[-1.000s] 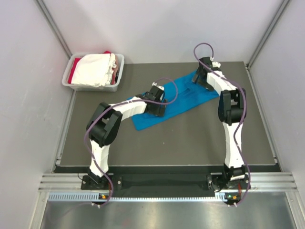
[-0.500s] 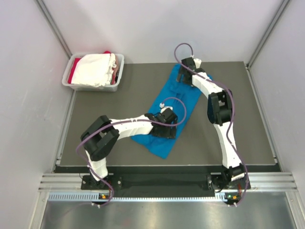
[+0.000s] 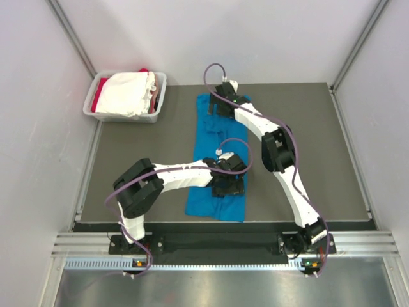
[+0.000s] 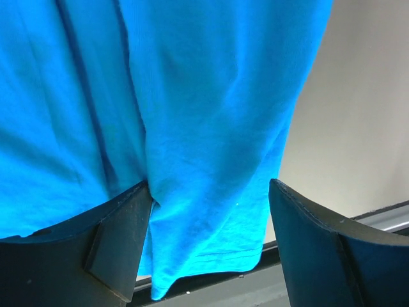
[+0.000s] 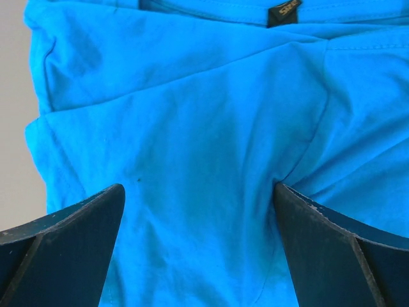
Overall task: Fold and stack the t-shirts
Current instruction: Fold the tshirt
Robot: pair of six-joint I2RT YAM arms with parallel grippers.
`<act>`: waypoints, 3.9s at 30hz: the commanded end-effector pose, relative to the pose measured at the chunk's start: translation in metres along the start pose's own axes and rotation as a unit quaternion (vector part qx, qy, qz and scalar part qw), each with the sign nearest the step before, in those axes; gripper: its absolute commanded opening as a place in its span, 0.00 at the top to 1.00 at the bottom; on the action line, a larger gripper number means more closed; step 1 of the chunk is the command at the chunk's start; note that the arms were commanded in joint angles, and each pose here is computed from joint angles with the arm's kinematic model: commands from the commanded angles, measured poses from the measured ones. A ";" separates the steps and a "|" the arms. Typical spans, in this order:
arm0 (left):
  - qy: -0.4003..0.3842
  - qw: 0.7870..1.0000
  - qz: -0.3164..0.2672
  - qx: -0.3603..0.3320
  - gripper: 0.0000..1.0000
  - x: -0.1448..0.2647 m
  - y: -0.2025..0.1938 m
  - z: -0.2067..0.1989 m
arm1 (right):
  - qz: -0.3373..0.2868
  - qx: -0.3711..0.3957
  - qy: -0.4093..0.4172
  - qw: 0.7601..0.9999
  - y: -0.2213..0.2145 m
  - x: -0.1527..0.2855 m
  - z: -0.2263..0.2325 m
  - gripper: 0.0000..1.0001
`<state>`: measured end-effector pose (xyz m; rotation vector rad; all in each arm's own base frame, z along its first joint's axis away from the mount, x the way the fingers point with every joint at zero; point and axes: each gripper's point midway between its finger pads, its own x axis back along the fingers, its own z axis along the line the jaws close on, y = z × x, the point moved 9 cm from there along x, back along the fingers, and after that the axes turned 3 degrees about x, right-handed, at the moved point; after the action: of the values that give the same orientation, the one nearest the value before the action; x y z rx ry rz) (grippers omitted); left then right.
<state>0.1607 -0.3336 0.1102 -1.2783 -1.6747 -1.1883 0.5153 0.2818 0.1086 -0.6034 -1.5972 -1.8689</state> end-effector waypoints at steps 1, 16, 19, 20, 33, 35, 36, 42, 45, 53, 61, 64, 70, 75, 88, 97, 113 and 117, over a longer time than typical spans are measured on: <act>0.041 0.998 0.042 0.011 0.22 -0.008 -0.021 0.009 | 0.029 0.015 0.042 0.999 -0.020 -0.007 0.019 0.00; 0.085 0.994 -0.057 -0.039 0.20 0.017 0.009 0.006 | -0.068 0.047 0.070 0.994 0.052 0.056 0.028 0.00; 0.078 0.994 -0.062 -0.048 0.20 0.022 0.012 0.000 | -0.093 0.052 0.074 0.992 0.069 0.075 0.028 0.00; 0.075 0.994 -0.068 -0.049 0.20 0.024 0.014 -0.001 | -0.099 0.052 0.075 0.991 0.072 0.079 0.029 0.00; 0.080 0.985 -0.144 -0.049 0.17 0.061 0.029 0.006 | -0.105 0.061 0.047 0.991 0.086 0.115 0.016 0.00; 0.089 0.986 -0.135 -0.039 0.17 0.053 0.025 0.009 | -0.091 0.058 0.045 0.993 0.078 0.106 0.017 0.00; 0.089 0.987 -0.127 -0.039 0.17 0.046 0.023 0.010 | -0.077 0.060 0.047 0.994 0.069 0.095 0.017 0.00; 0.093 0.990 -0.101 -0.031 0.18 0.023 0.011 0.018 | -0.032 0.059 0.036 0.997 0.035 0.055 0.015 0.00; 0.093 0.992 -0.084 -0.031 0.18 0.014 0.006 0.020 | -0.011 0.063 0.028 0.998 0.019 0.036 0.012 0.00; 0.098 0.994 -0.042 -0.037 0.19 -0.003 -0.005 0.025 | 0.003 0.069 0.013 0.998 0.002 0.017 0.008 0.00; 0.098 0.993 -0.047 -0.035 0.19 0.002 -0.005 0.025 | 0.011 0.072 0.009 0.997 -0.006 0.007 0.005 0.00; 0.091 0.993 -0.052 -0.049 0.19 0.010 -0.001 0.021 | -0.013 0.063 0.034 0.997 0.020 0.023 0.010 0.00; 0.027 0.983 -0.154 -0.093 0.17 0.067 0.036 -0.009 | -0.140 0.032 0.101 0.985 0.116 0.119 0.013 0.00; -0.025 0.970 -0.217 -0.106 0.16 0.125 0.069 -0.025 | -0.210 0.005 0.136 0.968 0.161 0.204 -0.013 0.00; -0.195 0.947 -0.241 0.085 0.15 0.158 0.102 0.118 | -0.054 -0.046 0.127 0.989 -0.025 0.255 -0.131 0.00; -0.185 0.979 -0.085 -0.007 0.40 0.105 0.066 0.116 | 0.083 -0.101 0.189 0.973 -0.164 0.295 -0.137 0.11; -0.122 0.989 -0.081 -0.006 0.44 0.023 0.050 0.026 | 0.169 -0.074 0.190 0.964 -0.239 0.310 -0.122 0.24; -0.107 0.989 -0.101 -0.007 0.47 0.016 0.059 0.021 | 0.190 -0.058 0.183 0.963 -0.252 0.310 -0.120 0.28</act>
<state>0.1927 -0.2924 0.1196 -1.4184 -1.8874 -1.1688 0.1276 0.1380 0.1260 -0.5019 -1.0410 -1.6907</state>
